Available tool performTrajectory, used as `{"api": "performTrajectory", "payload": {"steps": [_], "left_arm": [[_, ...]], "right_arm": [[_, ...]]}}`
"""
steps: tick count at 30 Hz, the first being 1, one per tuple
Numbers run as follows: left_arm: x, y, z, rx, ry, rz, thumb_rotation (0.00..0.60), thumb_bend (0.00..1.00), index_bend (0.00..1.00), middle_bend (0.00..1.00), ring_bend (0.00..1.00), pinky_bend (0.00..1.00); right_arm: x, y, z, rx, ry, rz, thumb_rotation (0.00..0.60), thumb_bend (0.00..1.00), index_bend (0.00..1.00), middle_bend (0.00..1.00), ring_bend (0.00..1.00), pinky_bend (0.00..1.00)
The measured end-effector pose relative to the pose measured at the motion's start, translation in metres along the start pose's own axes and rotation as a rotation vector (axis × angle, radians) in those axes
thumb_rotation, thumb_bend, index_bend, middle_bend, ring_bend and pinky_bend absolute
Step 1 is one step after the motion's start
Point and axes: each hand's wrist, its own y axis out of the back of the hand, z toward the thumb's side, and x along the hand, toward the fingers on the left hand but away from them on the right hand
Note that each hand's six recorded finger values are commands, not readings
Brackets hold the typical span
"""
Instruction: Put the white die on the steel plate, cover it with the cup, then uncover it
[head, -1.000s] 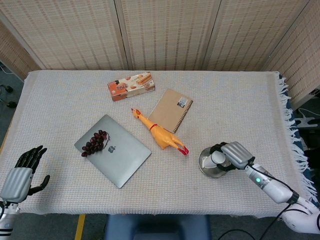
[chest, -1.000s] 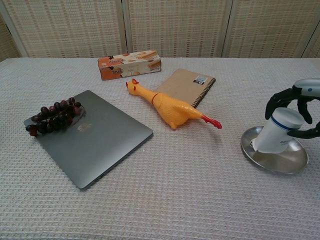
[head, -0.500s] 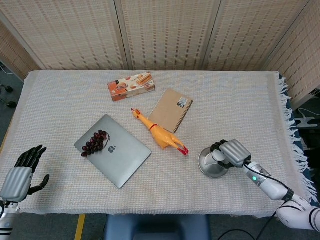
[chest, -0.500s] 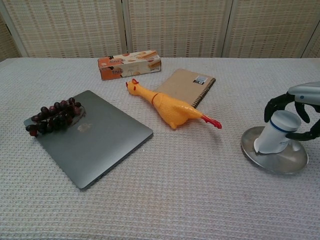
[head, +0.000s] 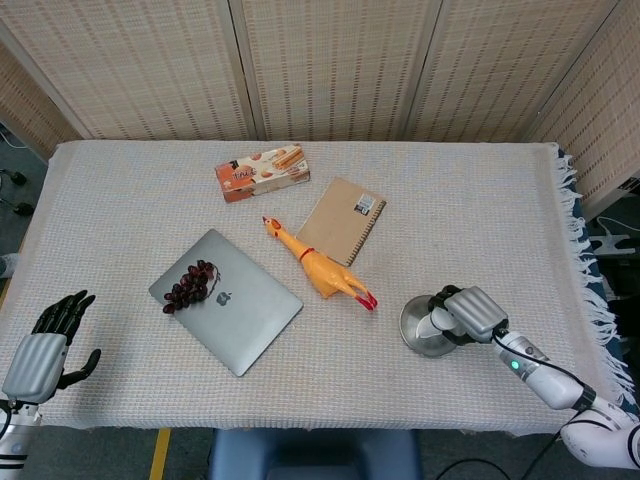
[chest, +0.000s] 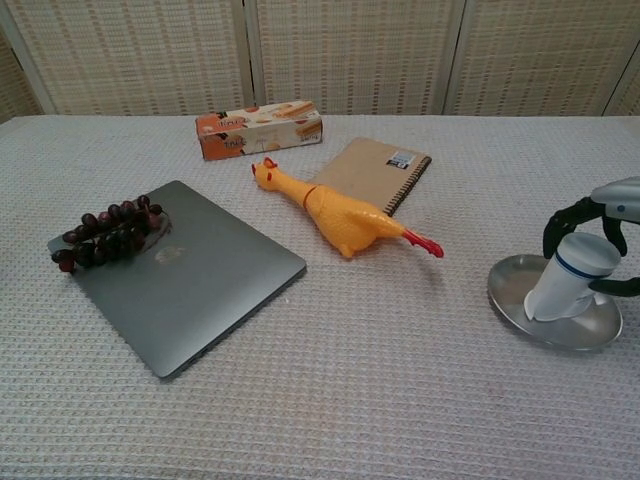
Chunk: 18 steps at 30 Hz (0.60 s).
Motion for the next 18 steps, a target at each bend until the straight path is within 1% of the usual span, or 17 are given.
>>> {"api": "performTrajectory", "payload": {"steps": [5, 9, 12, 15, 18], "left_arm": [[0.0007, -0.0007, -0.0003, 0.000, 0.000, -0.003, 0.600, 0.38, 0.00, 0.00, 0.00, 0.11], [0.0008, -0.0007, 0.0001, 0.000, 0.000, -0.002, 0.600, 0.38, 0.00, 0.00, 0.00, 0.11], [0.0010, -0.0007, -0.0010, 0.000, 0.004, -0.003, 0.600, 0.38, 0.00, 0.00, 0.00, 0.11], [0.0019, -0.0021, -0.0006, 0.002, 0.003, -0.008, 0.600, 0.38, 0.00, 0.00, 0.00, 0.11], [0.0016, -0.0035, 0.0012, 0.004, -0.004, -0.013, 0.600, 0.38, 0.00, 0.00, 0.00, 0.11]], "right_arm": [[0.0015, -0.0022, 0.0013, -0.008, 0.002, 0.011, 0.600, 0.31, 0.44, 0.38, 0.19, 0.46], [0.0023, 0.0010, 0.0036, -0.017, 0.012, -0.008, 0.600, 0.31, 0.48, 0.38, 0.19, 0.46], [0.0031, 0.0023, 0.0056, -0.025, 0.024, -0.015, 0.600, 0.31, 0.49, 0.38, 0.19, 0.46], [0.0003, 0.0034, 0.0037, 0.007, 0.019, -0.025, 0.600, 0.31, 0.49, 0.38, 0.19, 0.46], [-0.0060, 0.0047, 0.0010, 0.078, 0.004, -0.043, 0.600, 0.31, 0.49, 0.38, 0.19, 0.46]]}}
